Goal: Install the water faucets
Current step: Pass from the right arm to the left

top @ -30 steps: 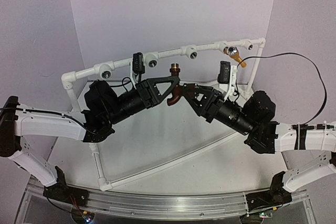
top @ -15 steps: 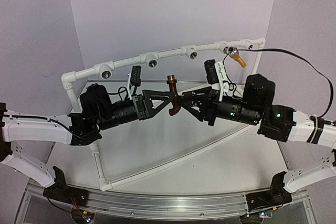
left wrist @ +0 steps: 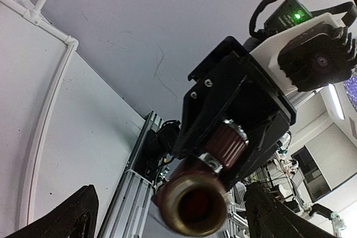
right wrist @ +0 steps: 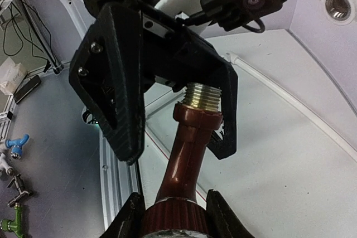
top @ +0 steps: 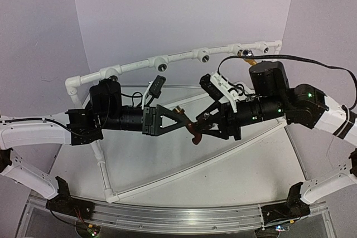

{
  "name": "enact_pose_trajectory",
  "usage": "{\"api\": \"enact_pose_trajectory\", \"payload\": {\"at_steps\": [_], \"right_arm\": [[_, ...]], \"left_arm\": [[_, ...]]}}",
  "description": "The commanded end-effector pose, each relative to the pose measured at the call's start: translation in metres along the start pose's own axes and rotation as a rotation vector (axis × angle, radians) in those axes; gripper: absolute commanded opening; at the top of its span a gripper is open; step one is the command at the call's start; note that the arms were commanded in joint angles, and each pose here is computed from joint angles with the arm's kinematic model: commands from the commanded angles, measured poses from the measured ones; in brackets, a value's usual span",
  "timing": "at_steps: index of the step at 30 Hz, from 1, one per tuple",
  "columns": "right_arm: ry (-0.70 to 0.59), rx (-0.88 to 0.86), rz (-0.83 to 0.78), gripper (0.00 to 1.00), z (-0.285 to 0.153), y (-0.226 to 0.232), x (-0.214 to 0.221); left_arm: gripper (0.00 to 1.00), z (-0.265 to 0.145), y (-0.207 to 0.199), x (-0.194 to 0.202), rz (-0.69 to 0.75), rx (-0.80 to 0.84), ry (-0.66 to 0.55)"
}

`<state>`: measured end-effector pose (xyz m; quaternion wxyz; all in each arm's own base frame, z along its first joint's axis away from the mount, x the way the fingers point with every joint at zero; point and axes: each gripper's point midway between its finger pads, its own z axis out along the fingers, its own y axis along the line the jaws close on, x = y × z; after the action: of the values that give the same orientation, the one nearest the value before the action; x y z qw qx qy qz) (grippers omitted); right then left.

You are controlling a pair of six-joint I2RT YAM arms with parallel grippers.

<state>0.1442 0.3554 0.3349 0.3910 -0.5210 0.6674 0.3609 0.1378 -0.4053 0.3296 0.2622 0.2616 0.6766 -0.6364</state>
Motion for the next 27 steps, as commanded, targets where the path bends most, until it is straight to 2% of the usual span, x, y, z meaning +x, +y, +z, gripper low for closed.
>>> {"api": "enact_pose_trajectory", "payload": {"at_steps": [1, 3, 7, 10, 13, 16, 18, 20, 22, 23, 24, 25, 27], "right_arm": [[0.002, -0.052, -0.065, 0.00, -0.008, 0.011, -0.011], [-0.004, -0.065, -0.072, 0.00, -0.009, 0.014, -0.014], [-0.003, -0.077, -0.083, 0.00, -0.009, 0.015, -0.016], [0.016, -0.110, -0.088, 0.00, -0.007, 0.020, -0.014], [0.029, -0.124, -0.088, 0.00, -0.006, 0.021, -0.012], [0.041, -0.121, -0.084, 0.00, -0.005, 0.020, -0.009], [0.044, -0.106, -0.071, 0.04, -0.004, 0.018, -0.006], [-0.005, -0.036, -0.016, 0.48, -0.003, 0.007, -0.013], [-0.137, 0.065, 0.070, 0.78, -0.004, -0.011, -0.025], [-0.230, 0.063, 0.118, 0.90, -0.006, -0.012, -0.032], [-0.334, 0.044, 0.151, 0.97, -0.010, -0.010, -0.041], [-0.434, 0.020, 0.163, 0.98, -0.016, -0.007, -0.049], [-0.522, -0.013, 0.210, 0.98, -0.015, -0.006, -0.047]], "left_arm": [[0.90, 0.002, -0.031, -0.009, 0.053, 0.110, 0.042], [0.86, 0.002, -0.031, -0.007, 0.047, 0.114, 0.050], [0.58, 0.003, -0.030, -0.007, 0.044, 0.110, 0.050], [0.50, 0.001, -0.028, -0.010, 0.048, 0.097, 0.032], [0.36, 0.000, -0.027, -0.015, 0.050, 0.083, 0.012], [0.14, -0.001, -0.025, -0.018, 0.054, 0.068, -0.006], [0.03, -0.002, -0.022, -0.022, 0.062, 0.045, -0.034], [0.00, -0.006, -0.022, -0.030, 0.071, 0.026, -0.074], [0.00, -0.011, -0.023, -0.039, 0.070, 0.017, -0.133], [0.00, -0.014, -0.023, -0.043, 0.057, 0.019, -0.170], [0.00, -0.019, -0.024, -0.048, 0.043, 0.025, -0.209], [0.00, -0.022, -0.026, -0.054, 0.028, 0.041, -0.247], [0.00, -0.030, -0.026, -0.062, -0.022, 0.076, -0.307]]}}
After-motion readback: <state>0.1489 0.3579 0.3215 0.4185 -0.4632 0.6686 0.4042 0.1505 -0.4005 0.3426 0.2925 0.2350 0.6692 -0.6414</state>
